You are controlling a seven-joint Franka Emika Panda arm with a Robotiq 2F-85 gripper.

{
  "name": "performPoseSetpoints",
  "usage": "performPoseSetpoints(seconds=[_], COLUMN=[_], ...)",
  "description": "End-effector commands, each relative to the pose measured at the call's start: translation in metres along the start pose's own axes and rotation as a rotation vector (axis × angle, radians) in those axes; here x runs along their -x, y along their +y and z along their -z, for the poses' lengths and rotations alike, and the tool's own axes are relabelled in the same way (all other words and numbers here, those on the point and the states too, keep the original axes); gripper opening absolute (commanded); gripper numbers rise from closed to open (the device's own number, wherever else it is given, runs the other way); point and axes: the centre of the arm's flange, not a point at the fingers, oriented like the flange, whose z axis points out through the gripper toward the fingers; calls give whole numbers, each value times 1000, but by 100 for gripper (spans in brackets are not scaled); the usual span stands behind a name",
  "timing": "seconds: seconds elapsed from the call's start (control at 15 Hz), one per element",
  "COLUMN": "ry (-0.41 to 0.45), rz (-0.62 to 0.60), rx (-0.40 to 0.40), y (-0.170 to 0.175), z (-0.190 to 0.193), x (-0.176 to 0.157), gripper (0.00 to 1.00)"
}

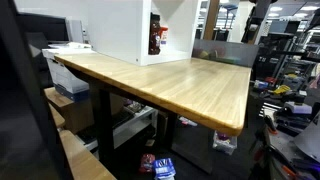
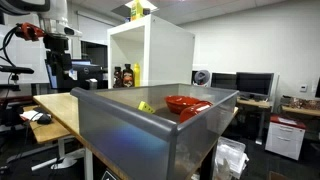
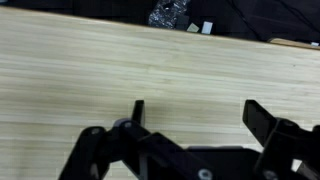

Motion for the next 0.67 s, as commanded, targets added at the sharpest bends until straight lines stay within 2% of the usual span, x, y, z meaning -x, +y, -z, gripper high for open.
performPoseSetpoints(seconds=[0.0, 0.47, 0.6], ry=[0, 0, 45], rz=[0, 0, -9], rx=[0, 0, 8], y=[0, 0, 3], z=[0, 0, -3], x=[0, 0, -7], gripper=[100, 100, 100])
